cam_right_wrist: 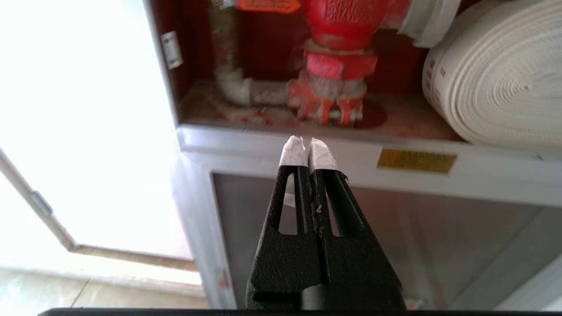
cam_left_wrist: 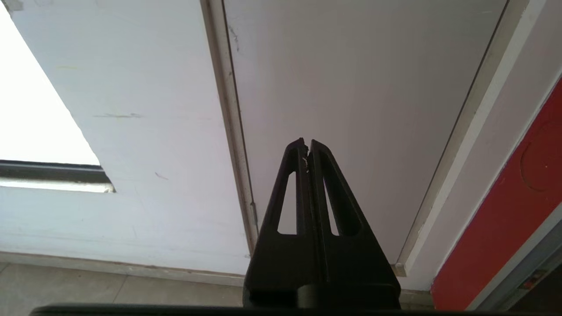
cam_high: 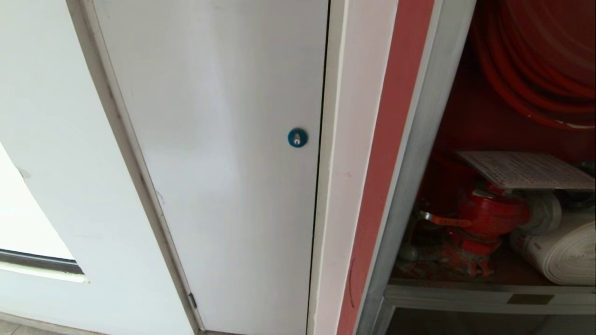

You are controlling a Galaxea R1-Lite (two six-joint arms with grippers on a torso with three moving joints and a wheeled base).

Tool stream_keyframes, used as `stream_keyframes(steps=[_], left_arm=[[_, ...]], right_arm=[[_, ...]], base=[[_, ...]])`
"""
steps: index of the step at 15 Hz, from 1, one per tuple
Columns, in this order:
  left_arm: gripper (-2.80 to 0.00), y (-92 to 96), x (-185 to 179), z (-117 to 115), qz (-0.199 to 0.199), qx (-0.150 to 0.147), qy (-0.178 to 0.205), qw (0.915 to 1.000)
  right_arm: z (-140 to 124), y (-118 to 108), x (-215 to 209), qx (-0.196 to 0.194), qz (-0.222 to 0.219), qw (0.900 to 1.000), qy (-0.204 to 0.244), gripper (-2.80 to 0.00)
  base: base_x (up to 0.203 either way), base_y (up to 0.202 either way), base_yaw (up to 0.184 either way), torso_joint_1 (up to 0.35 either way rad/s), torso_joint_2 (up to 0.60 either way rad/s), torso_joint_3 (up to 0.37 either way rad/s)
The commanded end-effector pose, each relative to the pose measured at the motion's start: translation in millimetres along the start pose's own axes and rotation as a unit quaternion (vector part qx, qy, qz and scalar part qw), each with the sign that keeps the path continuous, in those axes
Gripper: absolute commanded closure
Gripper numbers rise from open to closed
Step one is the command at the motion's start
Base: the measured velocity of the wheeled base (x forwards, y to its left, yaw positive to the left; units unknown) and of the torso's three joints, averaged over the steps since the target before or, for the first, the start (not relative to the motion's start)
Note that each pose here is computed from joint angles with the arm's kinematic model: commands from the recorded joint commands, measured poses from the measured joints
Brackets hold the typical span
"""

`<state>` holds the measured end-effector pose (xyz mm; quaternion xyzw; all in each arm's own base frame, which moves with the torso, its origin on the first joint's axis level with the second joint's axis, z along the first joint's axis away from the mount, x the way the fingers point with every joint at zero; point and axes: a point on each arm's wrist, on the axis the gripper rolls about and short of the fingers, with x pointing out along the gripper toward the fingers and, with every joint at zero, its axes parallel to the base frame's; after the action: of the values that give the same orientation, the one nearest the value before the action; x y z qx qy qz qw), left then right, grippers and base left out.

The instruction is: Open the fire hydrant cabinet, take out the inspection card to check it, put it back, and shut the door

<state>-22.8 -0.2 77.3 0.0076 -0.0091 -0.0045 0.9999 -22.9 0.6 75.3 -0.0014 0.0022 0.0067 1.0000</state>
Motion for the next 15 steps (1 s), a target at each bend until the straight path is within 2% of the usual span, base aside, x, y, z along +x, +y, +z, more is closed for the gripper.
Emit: stream_keyframes(steps=[1, 15], left_arm=[[0.0, 0.0, 0.4, -1.7, -0.001, 0.0, 0.002, 1.0], [0.0, 0.0, 0.4, -1.8, 0.0, -0.001, 0.003, 1.0]], right_arm=[[-0.1, 0.0, -0.1, 0.0, 0.0, 1.0, -0.001, 0.0], [-0.1, 0.0, -0.1, 0.0, 0.0, 1.0, -0.001, 0.0]], base=[[-0.195, 0.0, 0.001, 0.004, 0.0, 0.002], [-0.195, 0.0, 0.0, 0.003, 0.0, 0.002]])
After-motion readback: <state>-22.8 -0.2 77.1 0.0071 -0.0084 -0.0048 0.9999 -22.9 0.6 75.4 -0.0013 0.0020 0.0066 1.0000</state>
